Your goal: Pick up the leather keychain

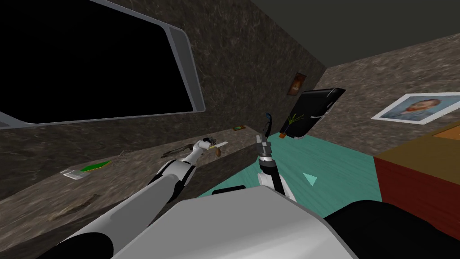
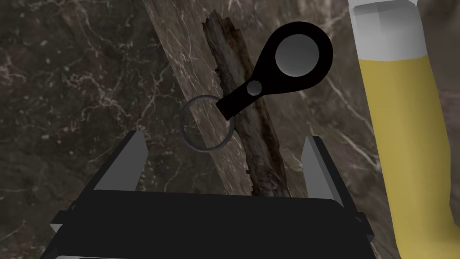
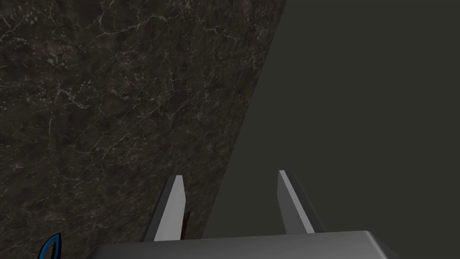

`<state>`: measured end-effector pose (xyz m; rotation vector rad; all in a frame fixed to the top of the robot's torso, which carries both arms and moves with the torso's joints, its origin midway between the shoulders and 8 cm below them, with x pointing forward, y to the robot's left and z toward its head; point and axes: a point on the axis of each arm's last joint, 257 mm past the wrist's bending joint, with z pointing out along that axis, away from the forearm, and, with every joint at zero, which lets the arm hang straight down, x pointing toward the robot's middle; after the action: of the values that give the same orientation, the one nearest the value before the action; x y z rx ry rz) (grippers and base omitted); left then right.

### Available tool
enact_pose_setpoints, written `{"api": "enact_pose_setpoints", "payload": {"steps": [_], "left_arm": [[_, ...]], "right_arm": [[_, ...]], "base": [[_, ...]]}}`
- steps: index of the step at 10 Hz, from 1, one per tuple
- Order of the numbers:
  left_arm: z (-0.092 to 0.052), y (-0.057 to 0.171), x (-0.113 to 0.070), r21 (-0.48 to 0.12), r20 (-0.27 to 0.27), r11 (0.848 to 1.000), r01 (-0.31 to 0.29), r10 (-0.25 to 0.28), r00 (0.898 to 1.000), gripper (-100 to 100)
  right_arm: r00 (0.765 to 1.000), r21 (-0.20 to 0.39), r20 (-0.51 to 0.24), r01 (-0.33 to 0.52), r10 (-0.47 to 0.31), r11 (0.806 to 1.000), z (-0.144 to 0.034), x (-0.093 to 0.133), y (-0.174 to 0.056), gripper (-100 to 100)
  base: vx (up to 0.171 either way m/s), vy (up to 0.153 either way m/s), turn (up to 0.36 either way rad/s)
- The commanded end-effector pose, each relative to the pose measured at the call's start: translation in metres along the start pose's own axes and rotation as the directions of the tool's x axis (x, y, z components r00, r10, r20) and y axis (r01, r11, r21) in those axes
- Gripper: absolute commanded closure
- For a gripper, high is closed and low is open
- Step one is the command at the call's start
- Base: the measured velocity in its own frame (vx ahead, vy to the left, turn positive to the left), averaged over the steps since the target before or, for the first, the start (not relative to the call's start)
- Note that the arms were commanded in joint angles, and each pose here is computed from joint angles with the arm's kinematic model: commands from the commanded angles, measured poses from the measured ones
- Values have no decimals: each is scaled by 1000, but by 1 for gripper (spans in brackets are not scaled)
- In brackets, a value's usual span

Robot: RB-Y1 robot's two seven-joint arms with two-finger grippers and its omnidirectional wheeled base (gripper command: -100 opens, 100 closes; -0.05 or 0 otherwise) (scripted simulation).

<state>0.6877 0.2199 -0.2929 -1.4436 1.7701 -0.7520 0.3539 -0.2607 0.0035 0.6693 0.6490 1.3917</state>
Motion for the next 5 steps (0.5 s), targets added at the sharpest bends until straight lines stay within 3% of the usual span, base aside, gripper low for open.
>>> {"api": "enact_pose_setpoints", "payload": {"steps": [1, 2, 3, 4, 5], "left_arm": [[-1, 2, -12, -1, 14, 1000, 9, -9, 1000, -100], [-2, 11, -41, -8, 45, 999, 31, -31, 998, -100], [0, 22, -45, -30, 52, 999, 34, -33, 998, -100], [-4, 19, -71, -12, 77, 999, 53, -52, 996, -100], [-4, 19, -71, -12, 77, 999, 53, -52, 996, -100]], "right_arm": [[1000, 0, 0, 0, 0, 1000, 0, 0, 0, 0], [1000, 0, 0, 0, 0, 1000, 0, 0, 0, 0], [1000, 0, 0, 0, 0, 1000, 0, 0, 0, 0], [1000, 0, 0, 0, 0, 1000, 0, 0, 0, 0], [1000, 0, 0, 0, 0, 1000, 0, 0, 0, 0]], "base": [[-22, -14, -132], [-22, -21, -237], [-21, -16, -149], [-28, -23, -267], [-28, -16, -117]]}}
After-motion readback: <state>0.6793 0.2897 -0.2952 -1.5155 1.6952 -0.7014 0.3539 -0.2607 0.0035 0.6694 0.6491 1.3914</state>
